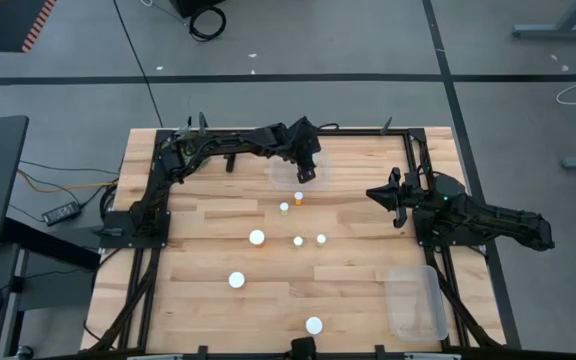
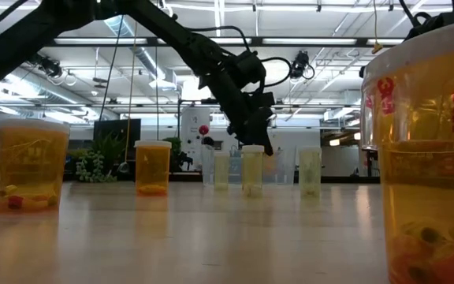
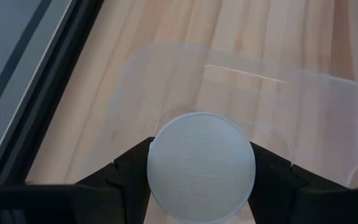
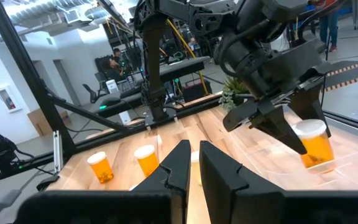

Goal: Pick and place medicine bottles into bin by pill shape (circle, oval)
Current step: Put the orange capsule bottle into the top transparent bin

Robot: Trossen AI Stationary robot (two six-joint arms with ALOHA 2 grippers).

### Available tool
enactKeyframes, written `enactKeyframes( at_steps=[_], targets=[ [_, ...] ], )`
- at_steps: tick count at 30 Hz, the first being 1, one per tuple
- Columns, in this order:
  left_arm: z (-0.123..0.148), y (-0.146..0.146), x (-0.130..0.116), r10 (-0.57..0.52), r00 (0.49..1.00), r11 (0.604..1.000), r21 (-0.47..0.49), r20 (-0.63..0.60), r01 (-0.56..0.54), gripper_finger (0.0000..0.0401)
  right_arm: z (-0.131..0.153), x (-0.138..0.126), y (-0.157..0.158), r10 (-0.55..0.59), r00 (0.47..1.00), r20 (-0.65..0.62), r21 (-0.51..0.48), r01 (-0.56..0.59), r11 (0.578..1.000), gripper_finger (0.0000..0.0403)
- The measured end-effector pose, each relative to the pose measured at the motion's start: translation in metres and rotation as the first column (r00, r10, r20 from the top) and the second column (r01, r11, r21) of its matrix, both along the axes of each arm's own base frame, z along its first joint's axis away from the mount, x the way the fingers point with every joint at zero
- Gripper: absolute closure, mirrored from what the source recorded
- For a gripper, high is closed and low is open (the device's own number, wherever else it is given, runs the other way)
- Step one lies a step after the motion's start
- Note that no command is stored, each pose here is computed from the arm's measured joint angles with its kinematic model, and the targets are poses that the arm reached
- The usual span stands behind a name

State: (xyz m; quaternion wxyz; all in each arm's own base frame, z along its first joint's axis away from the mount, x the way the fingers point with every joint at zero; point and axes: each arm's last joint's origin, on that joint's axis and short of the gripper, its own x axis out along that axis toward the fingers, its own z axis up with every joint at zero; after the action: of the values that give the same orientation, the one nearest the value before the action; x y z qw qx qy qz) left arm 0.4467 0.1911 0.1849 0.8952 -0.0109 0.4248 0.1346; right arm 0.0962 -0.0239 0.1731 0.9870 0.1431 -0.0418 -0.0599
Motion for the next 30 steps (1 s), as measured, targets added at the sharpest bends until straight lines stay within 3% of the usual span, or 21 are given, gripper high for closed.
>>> enactKeyframes(
  at_steps=[12,23,30],
  targets=[
    [0.017,0.001,0.002,-0.013,1.000,1.000,0.011,-0.007,0.013,0.0187,0.000,0.000,0.000,0.000,1.000,0.000,0.000,0.000,1.000,0.0362],
    [0.008,-0.001,-0.010,-0.006,0.989,0.999,-0.054,-0.149,-0.003,0.0181,0.000,0.000,0.000,0.000,1.000,0.000,0.000,0.000,1.000,0.0362],
    [0.008,0.000,-0.011,-0.002,0.988,0.998,-0.058,-0.157,-0.007,0.0192,0.000,0.000,0.000,0.000,1.000,0.000,0.000,0.000,1.000,0.0362]
  ],
)
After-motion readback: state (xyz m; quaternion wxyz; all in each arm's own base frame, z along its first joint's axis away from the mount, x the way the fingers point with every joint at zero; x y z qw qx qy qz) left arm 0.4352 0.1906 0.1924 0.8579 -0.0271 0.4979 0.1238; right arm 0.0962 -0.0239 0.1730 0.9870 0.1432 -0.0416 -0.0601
